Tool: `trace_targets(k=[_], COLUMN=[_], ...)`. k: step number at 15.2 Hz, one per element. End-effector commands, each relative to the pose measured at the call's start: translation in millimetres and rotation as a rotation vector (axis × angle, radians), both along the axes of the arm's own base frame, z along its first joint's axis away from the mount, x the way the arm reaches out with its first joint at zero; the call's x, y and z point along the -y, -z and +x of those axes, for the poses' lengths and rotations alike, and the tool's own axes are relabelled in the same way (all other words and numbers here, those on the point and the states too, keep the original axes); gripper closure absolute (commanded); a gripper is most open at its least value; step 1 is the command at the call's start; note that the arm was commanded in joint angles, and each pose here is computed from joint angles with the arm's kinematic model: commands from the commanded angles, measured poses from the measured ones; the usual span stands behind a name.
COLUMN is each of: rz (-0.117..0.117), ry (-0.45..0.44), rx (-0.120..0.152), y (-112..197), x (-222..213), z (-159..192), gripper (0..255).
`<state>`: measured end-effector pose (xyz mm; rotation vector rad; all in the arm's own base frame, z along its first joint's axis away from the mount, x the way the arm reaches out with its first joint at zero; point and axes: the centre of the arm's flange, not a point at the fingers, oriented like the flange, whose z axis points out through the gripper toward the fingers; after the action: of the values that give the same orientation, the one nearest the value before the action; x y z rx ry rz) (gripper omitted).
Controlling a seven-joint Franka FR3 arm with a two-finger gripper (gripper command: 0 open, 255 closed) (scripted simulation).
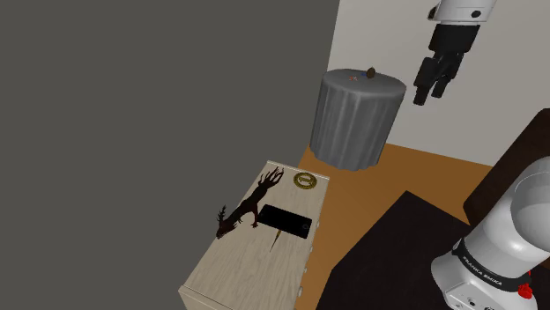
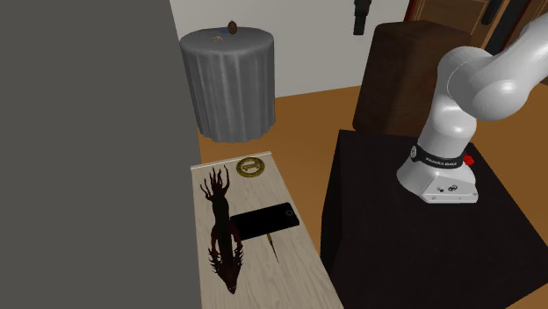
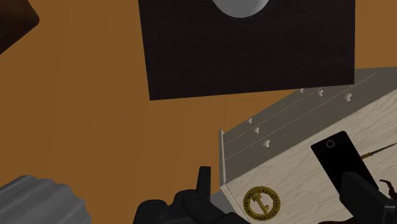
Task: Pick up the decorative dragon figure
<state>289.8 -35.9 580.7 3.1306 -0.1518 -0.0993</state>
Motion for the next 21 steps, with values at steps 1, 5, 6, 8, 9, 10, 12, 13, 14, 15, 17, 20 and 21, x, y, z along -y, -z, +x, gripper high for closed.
trace_targets(k=[1,5,6,8,9,10,12,13,14,15,17,20,21], rz=[0.000,-0.001,-0.001,-0.001,-0.002,-0.002,-0.002,-0.002,-0.003,-0.003,-0.003,-0.004,-0.004], ry=[0.000,0.078,0.098,0.137,0.156,0.176,0.215,0.235,0.254,0.274,0.313,0.371,0.391], rx=[0.000,-0.004,-0.005,-0.007,-0.008,-0.009,-0.011,-0.012,-0.013,-0.014,-0.016,-0.019,-0.020], y=[0,32,40,57,65,73,89,97,105,113,130,154,163], x=[0,-37,-46,-64,-72,-81,-97,-106,-114,-122,-137,-159,-166], z=[0,19,24,35,41,46,59,65,71,78,91,113,120], gripper=[0,0,0,0,0,0,0,0,0,0,0,0,0])
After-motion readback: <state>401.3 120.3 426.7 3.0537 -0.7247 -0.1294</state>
